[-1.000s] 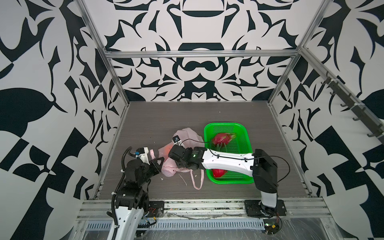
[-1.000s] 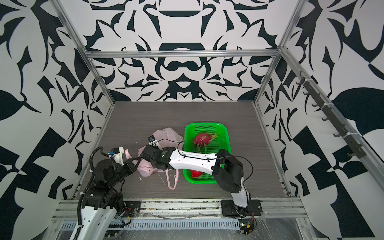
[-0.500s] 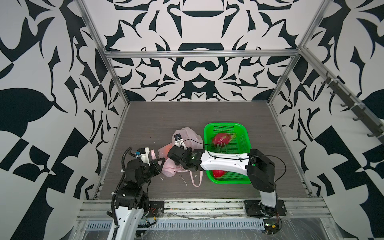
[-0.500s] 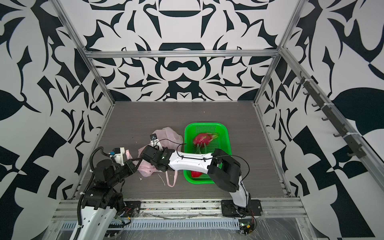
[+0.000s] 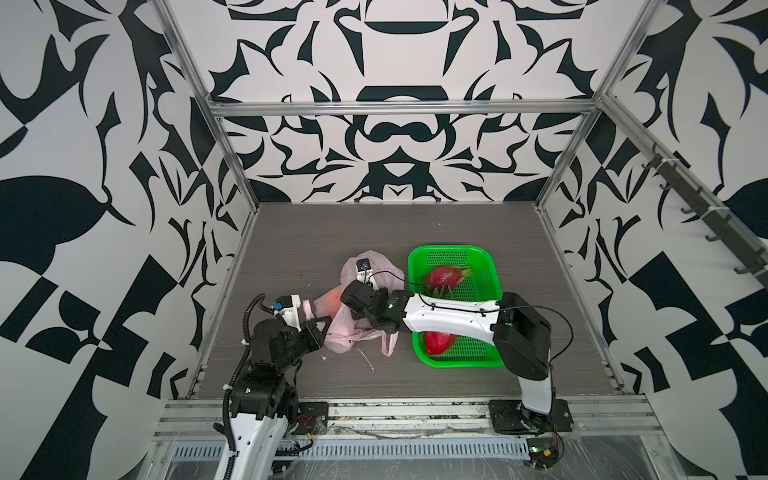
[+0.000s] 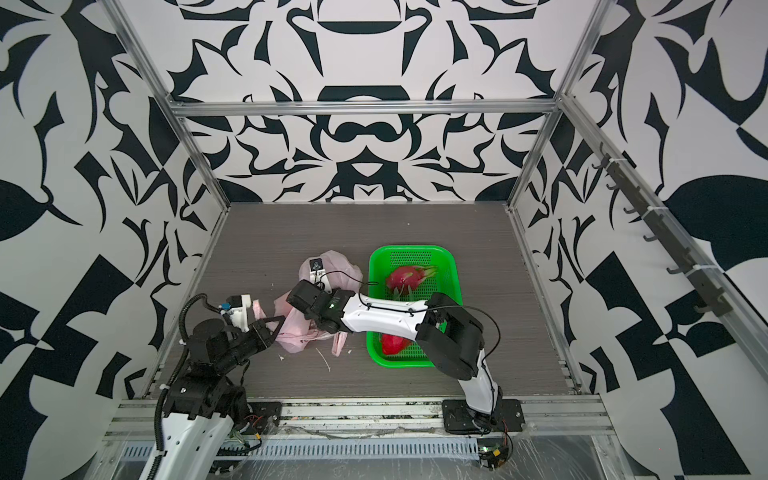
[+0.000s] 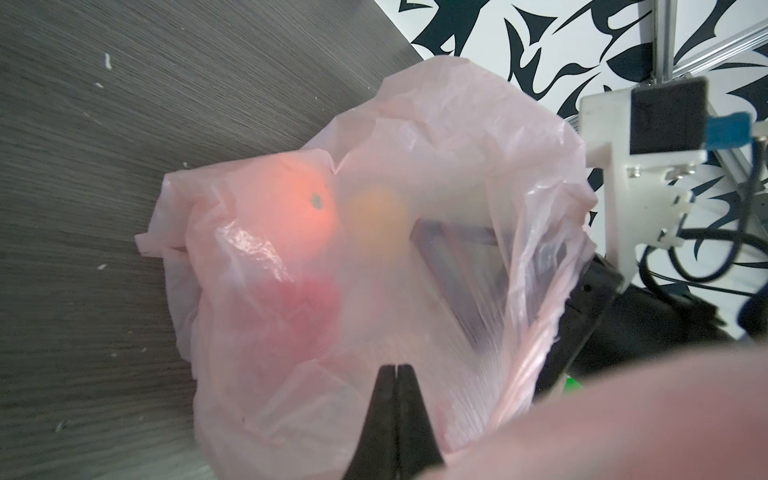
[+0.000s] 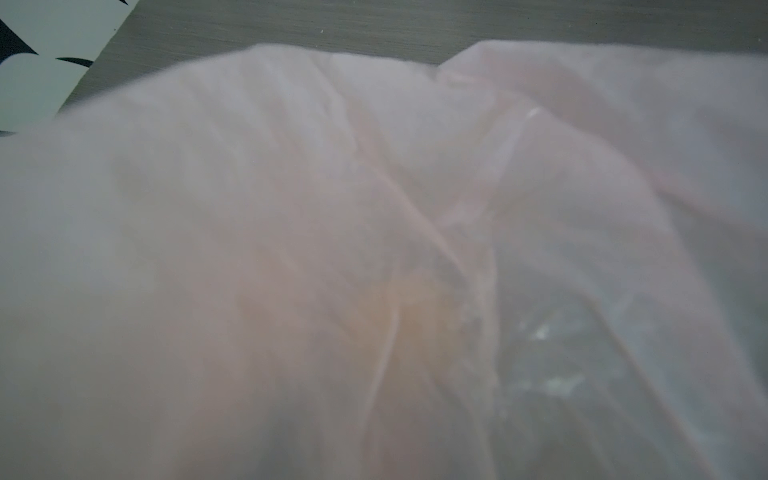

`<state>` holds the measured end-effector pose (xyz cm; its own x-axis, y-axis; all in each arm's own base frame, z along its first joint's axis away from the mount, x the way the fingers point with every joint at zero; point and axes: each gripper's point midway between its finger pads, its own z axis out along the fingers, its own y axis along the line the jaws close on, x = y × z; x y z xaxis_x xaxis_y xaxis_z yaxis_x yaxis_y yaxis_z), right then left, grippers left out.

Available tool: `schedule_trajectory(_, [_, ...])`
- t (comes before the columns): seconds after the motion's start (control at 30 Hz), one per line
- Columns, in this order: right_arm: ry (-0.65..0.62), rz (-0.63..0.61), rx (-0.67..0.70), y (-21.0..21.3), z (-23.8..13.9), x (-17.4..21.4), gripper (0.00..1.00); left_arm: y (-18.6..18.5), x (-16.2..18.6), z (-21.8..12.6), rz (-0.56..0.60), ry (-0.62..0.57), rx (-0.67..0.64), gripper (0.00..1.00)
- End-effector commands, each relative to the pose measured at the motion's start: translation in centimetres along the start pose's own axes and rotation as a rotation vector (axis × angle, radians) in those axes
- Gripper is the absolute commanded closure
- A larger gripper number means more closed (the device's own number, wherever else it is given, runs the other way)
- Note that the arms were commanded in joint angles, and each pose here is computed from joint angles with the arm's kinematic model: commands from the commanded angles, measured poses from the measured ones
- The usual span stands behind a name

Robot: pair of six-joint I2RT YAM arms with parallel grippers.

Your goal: Untie the knot of the plastic bag and take out the fruit

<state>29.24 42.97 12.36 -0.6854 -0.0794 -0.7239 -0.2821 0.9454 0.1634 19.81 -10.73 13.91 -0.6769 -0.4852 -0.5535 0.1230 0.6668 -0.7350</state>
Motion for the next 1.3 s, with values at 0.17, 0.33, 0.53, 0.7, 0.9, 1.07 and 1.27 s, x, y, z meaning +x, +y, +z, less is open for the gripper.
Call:
schedule_trajectory(0.17, [-0.007,0.156,-0.021,-0.6,1.3,-0.9,0.46,-0.1,0.8,0.2,0.02,0.031,0.02,1.0])
schedule_trajectory(0.33, [-0.009,0.21,-0.018,-0.9,1.7,-1.2,0.46,-0.3,0.9,0.2,0.028,0.038,0.034,1.0])
schedule_trajectory(0.53, [0.001,0.247,-0.028,-0.7,2.5,-1.5,0.46,-0.5,1.0,0.1,0.032,0.041,0.047,1.0])
schedule_trajectory(0.7, [0.007,0.274,-0.005,-1.0,3.3,-1.4,0.42,-0.6,1.1,0.1,0.033,0.048,0.056,1.0])
schedule_trajectory(0.9, [0.009,0.297,0.016,-1.4,4.1,-1.4,0.37,-0.7,1.2,0.1,0.032,0.052,0.061,1.0])
schedule_trajectory(1.07, [0.018,0.334,0.031,-2.0,4.8,-1.2,0.34,-0.7,1.3,0.1,0.033,0.053,0.064,1.0])
schedule_trajectory(1.27, [0.031,0.373,0.036,-2.4,6.2,-1.1,0.34,-0.8,1.4,0.1,0.03,0.058,0.071,1.0])
